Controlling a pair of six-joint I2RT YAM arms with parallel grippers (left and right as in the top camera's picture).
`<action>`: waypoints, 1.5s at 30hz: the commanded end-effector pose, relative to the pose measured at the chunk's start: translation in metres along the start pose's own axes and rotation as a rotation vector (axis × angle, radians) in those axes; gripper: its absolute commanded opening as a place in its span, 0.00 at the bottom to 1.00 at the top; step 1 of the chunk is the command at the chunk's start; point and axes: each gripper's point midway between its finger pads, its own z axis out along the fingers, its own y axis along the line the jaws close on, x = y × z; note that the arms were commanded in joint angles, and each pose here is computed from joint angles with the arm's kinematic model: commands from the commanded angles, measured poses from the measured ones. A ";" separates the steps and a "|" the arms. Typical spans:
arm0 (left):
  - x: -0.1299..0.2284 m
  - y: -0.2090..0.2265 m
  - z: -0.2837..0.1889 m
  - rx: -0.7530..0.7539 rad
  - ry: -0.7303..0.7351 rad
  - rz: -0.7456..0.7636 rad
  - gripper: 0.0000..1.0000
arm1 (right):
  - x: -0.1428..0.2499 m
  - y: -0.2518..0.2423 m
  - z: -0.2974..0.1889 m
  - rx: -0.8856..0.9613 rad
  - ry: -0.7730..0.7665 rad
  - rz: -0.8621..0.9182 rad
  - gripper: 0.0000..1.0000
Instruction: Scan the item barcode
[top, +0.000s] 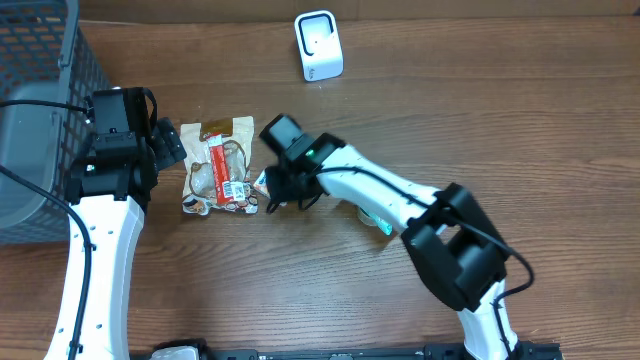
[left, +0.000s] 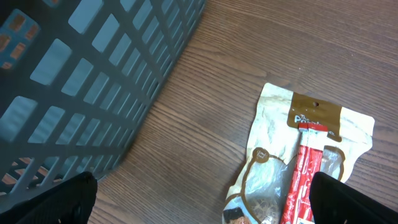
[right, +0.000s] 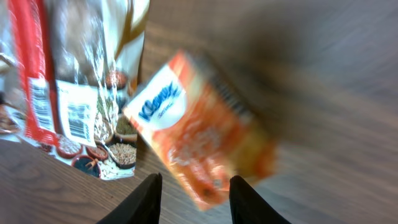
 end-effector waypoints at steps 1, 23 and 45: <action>-0.005 0.001 -0.001 -0.012 -0.012 0.001 1.00 | -0.030 -0.002 -0.040 -0.036 -0.083 -0.099 0.36; -0.005 0.001 -0.001 -0.012 -0.012 0.001 1.00 | 0.003 -0.014 0.019 -0.057 -0.055 -0.337 0.37; -0.005 0.001 -0.001 -0.012 -0.012 0.001 1.00 | -0.030 -0.033 -0.058 0.584 -0.410 -0.441 0.04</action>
